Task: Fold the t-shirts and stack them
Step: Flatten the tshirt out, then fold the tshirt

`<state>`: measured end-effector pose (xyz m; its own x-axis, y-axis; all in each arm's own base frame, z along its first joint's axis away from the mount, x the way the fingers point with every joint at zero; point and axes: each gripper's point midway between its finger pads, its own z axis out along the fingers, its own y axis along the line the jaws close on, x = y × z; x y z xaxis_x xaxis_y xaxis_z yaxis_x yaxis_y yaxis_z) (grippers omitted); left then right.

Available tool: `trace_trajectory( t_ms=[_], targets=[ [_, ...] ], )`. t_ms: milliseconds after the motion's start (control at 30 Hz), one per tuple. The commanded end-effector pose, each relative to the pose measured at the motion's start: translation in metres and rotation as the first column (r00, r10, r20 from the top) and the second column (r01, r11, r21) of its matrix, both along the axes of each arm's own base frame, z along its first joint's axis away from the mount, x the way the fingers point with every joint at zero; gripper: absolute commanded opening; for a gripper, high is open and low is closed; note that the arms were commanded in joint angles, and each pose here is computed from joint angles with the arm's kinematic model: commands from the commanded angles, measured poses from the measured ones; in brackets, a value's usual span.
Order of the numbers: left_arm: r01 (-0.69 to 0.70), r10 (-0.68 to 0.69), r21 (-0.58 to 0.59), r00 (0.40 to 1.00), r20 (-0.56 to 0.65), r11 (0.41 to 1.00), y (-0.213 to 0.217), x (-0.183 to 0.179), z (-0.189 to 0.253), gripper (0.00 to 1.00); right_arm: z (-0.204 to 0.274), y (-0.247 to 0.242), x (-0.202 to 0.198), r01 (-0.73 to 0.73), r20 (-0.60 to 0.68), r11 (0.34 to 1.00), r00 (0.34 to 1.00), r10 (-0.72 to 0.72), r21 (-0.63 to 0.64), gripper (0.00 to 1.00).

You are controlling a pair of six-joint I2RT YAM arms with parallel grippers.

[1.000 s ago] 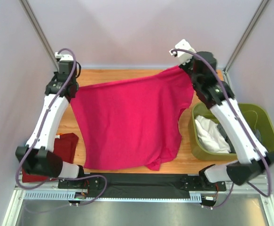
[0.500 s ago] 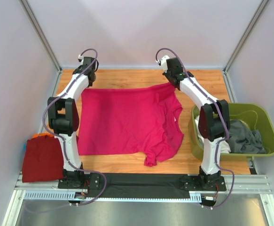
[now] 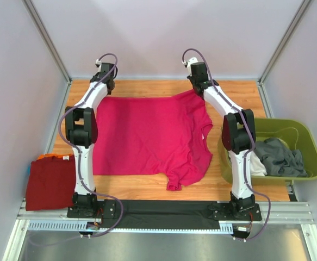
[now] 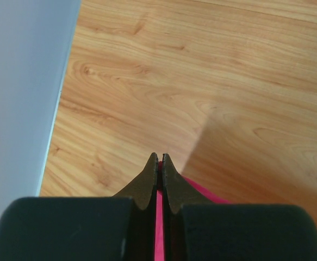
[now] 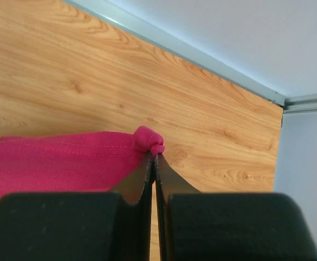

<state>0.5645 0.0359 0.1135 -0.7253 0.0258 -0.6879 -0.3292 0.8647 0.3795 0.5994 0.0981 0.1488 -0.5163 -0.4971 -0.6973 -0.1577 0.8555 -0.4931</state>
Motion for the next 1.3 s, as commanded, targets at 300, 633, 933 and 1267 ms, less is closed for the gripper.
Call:
trace_trajectory(
  t_ms=[300, 633, 933, 1267],
  targets=[
    [0.020, -0.017, -0.026, 0.992, 0.122, 0.999, -0.003, 0.050, 0.013, 0.00, 0.010, 0.009, 0.046, 0.067, 0.144, 0.988, 0.986, -0.087, 0.139, 0.00],
    [0.022, -0.015, -0.050, 0.992, 0.127, 0.998, 0.004, 0.054, 0.011, 0.00, 0.018, 0.006, 0.047, 0.083, 0.160, 0.987, 0.982, -0.104, 0.137, 0.00],
    [0.067, -0.050, -0.088, 0.982, 0.181, 0.994, 0.012, 0.066, 0.031, 0.00, 0.049, 0.003, 0.059, 0.079, 0.252, 0.990, 0.962, -0.107, 0.119, 0.00],
    [0.128, -0.094, -0.170, 0.976, 0.196, 0.977, -0.005, 0.074, 0.019, 0.00, 0.052, 0.002, 0.063, 0.089, 0.270, 0.988, 0.955, -0.121, 0.128, 0.00]
  ],
)
